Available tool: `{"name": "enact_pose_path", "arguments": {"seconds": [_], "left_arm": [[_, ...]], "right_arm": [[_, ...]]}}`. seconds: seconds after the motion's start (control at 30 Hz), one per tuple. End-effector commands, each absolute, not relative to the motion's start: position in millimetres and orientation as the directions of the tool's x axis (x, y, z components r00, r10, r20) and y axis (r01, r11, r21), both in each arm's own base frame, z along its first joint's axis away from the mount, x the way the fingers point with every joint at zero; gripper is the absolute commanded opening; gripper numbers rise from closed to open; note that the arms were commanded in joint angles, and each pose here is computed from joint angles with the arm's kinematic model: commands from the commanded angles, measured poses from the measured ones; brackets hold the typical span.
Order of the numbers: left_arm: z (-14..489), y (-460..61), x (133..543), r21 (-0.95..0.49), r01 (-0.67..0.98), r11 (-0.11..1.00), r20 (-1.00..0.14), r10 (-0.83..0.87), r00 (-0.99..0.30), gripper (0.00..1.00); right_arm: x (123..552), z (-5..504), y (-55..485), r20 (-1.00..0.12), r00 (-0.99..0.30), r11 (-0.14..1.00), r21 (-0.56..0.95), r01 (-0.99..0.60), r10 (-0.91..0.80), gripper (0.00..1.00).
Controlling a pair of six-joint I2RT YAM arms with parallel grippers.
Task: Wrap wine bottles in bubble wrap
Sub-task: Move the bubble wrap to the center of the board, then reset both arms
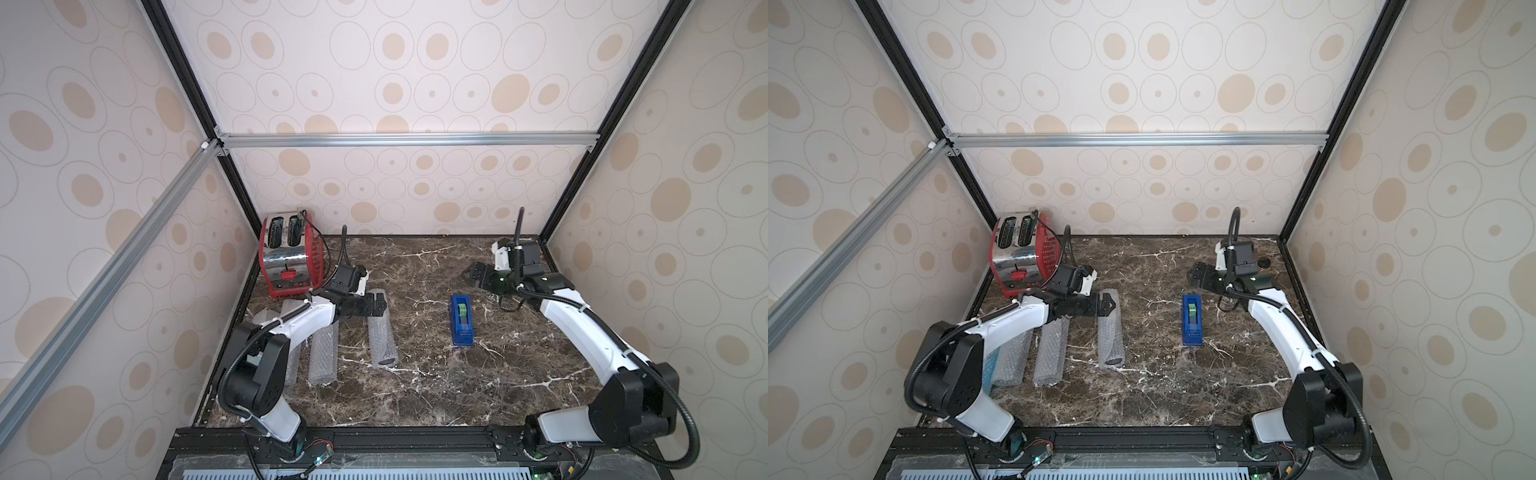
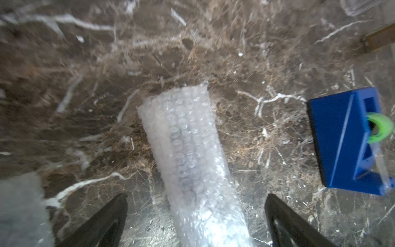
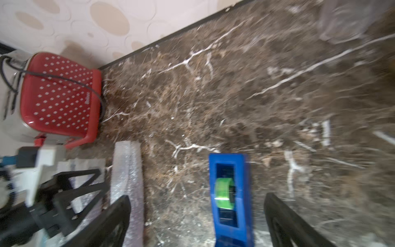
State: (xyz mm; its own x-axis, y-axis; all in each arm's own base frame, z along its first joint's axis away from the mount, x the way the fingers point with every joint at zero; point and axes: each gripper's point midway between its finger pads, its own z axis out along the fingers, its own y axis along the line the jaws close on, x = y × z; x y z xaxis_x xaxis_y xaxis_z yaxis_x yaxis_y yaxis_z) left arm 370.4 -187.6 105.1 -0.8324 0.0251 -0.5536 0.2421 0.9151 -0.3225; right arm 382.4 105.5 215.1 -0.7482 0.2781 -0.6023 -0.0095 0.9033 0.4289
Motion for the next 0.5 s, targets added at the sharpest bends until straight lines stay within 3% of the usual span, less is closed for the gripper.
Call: {"name": "enact_pose_path", "arguments": {"seconds": [0.0,0.23,0.47], "left_arm": [[148.8,-175.3,373.6,-0.193,0.352,0.916,-0.687,0.13,-0.715,0.99],[204.0,-114.1,383.0,-0.076,0.31,0.948,-0.819,0.118,-0.562,0.99],[192.1,-46.9,374.2,0.024,0.202,0.979,-0.842,0.128,-0.524,1.0]], "right_arm": [[373.5,210.0,67.9,-0.692,-0.698,0.97,0.244,0.015,0.185,1.0],[376.4,186.1,34.7,-0.748,-0.656,0.994,0.092,0.05,0.102,1.0],[385.6,147.6,5.9,-0.781,-0.614,0.992,0.06,0.111,0.116,1.0]]}}
